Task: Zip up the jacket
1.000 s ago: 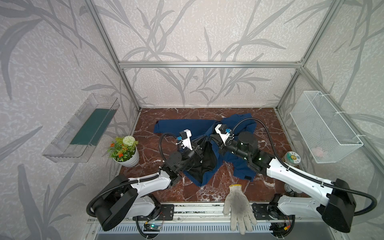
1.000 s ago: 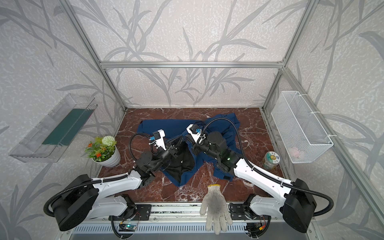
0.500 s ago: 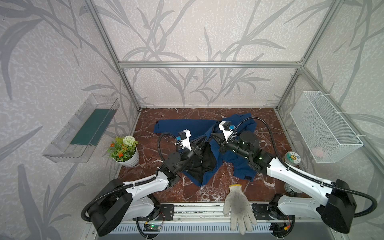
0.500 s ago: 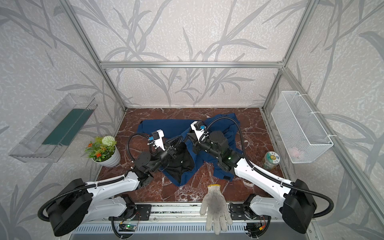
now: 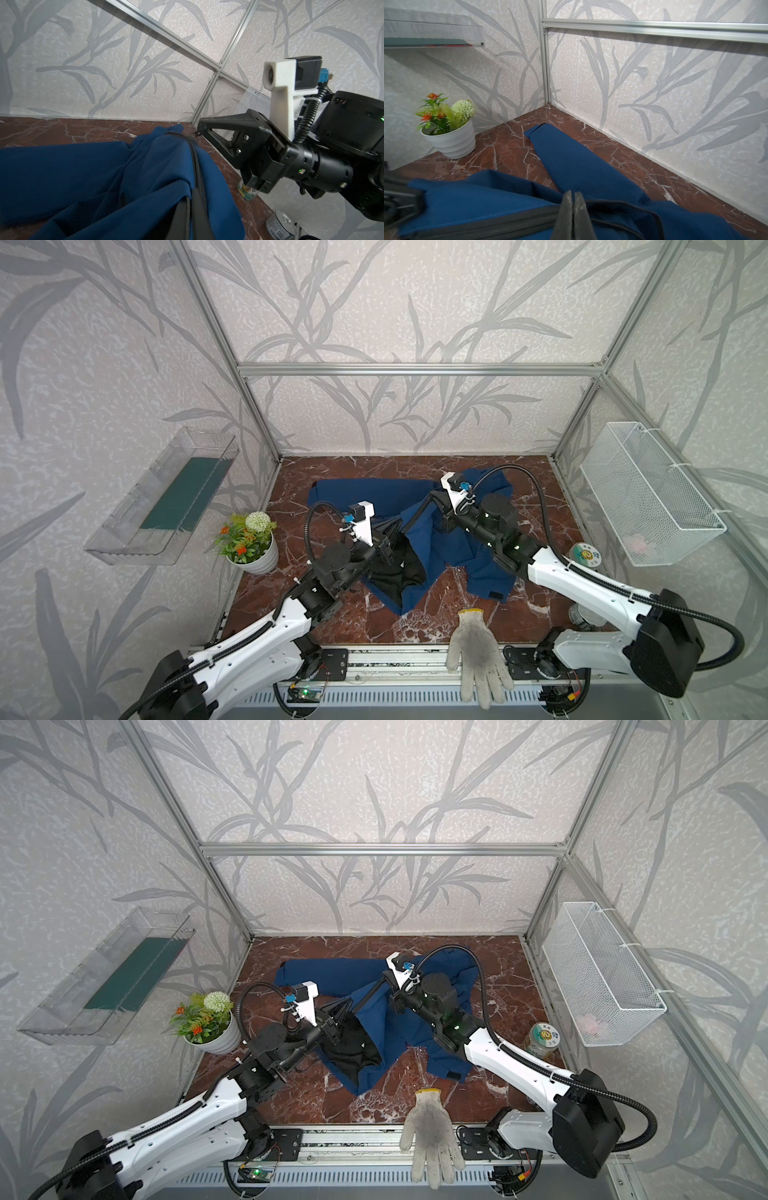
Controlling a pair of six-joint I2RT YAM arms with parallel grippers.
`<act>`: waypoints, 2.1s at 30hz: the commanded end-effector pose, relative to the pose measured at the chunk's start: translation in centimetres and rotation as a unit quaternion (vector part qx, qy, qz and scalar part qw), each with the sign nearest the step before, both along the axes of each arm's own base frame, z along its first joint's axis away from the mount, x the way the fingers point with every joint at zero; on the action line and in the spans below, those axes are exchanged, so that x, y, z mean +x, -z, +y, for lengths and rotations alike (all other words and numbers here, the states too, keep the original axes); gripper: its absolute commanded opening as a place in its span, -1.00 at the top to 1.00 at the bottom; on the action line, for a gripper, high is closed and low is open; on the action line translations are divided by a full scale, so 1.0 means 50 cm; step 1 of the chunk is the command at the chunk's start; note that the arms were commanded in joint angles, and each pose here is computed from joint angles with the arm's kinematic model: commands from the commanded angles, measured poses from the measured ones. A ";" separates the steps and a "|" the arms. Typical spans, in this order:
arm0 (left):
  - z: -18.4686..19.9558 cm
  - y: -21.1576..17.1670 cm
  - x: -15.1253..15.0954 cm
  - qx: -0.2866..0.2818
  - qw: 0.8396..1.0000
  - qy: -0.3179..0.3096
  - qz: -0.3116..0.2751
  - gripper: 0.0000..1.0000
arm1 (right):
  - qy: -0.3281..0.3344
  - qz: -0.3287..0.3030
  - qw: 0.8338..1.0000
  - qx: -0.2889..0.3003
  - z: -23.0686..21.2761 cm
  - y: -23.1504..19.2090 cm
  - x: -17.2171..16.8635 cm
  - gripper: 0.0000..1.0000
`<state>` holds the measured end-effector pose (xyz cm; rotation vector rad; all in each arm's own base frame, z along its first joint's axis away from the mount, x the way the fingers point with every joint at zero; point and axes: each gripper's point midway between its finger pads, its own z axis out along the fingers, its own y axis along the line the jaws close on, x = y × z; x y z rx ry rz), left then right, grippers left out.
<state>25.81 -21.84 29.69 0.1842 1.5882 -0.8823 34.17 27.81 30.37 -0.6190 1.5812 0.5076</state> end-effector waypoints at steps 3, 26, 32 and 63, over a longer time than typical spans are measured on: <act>0.073 -0.001 0.000 0.089 0.995 -0.052 0.014 1.00 | 0.091 -0.060 0.994 0.024 -0.095 -0.100 0.095 1.00; 0.311 -0.102 0.100 0.185 0.957 -0.224 -0.004 1.00 | 0.201 -0.080 0.975 0.053 -0.354 -0.267 0.348 1.00; 0.364 -0.101 0.105 0.199 0.944 -0.265 0.006 1.00 | 0.217 -0.080 0.971 0.058 -0.397 -0.291 0.359 1.00; 0.443 -0.122 0.160 0.256 0.898 -0.357 -0.003 1.00 | 0.477 -0.146 0.865 0.054 -0.624 -0.284 0.335 1.00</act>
